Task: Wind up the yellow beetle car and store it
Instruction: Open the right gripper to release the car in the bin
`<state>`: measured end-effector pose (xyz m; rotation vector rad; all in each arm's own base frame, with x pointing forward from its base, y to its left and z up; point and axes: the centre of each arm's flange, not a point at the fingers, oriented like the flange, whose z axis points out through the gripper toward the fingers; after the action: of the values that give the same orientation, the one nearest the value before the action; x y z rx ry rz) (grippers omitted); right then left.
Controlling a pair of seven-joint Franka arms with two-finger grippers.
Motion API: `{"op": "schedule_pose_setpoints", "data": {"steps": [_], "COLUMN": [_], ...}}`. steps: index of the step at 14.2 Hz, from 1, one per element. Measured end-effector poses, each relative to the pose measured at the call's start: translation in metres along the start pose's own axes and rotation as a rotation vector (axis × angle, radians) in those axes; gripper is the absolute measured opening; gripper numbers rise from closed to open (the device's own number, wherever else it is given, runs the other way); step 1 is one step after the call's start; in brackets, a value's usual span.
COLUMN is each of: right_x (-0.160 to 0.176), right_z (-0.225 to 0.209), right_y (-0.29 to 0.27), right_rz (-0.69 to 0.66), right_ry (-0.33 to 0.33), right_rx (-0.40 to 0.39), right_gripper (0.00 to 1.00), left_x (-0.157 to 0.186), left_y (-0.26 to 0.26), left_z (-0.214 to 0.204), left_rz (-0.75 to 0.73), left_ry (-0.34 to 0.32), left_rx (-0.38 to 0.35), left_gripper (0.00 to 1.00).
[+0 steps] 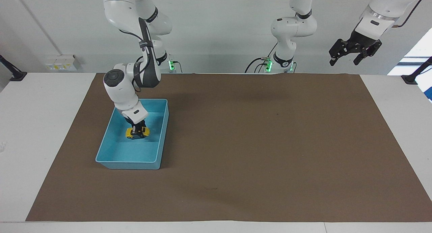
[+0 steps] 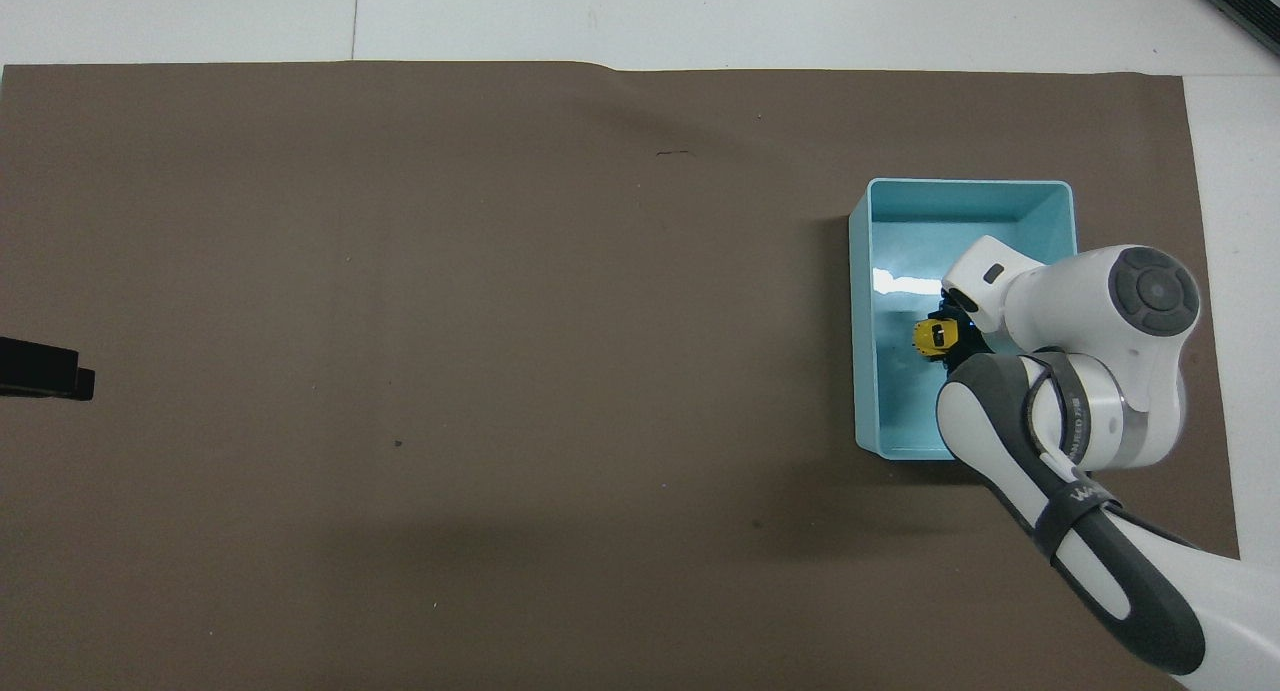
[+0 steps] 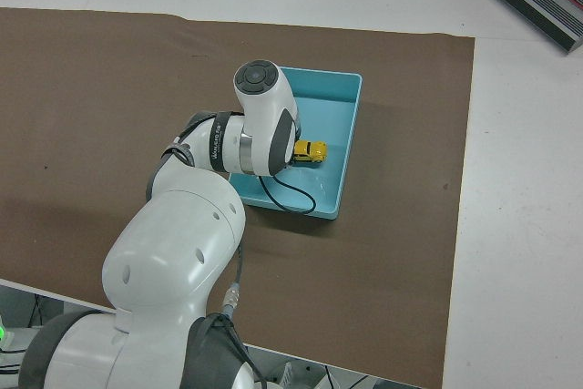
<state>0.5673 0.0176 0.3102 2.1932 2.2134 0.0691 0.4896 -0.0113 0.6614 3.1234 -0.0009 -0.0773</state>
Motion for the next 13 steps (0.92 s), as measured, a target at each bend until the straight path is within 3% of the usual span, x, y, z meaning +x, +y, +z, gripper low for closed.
{"op": "schedule_pose_setpoints", "data": {"steps": [2,6,13], "right_x": [0.0000,0.0003,0.0007], "right_z": [0.0010,0.0008,-0.0064], "right_y": [-0.0001,0.0000,0.0059], "right_rz": [0.000,-0.001,-0.001], "right_ry": [0.000,0.000,0.000], "right_rx": [0.002,0.001,-0.017], "right_gripper": [0.51,0.83,0.88], "left_x": [0.0000,0.0000,0.0000], "left_y": [0.0000,0.0000,0.0000], "left_z": [0.0000,0.0000,0.0000], "left_rz": [0.000,0.000,0.000], "left_ry": [0.000,0.000,0.000], "left_rx": [0.000,0.000,0.000], "left_gripper": [1.00,1.00,1.00]}}
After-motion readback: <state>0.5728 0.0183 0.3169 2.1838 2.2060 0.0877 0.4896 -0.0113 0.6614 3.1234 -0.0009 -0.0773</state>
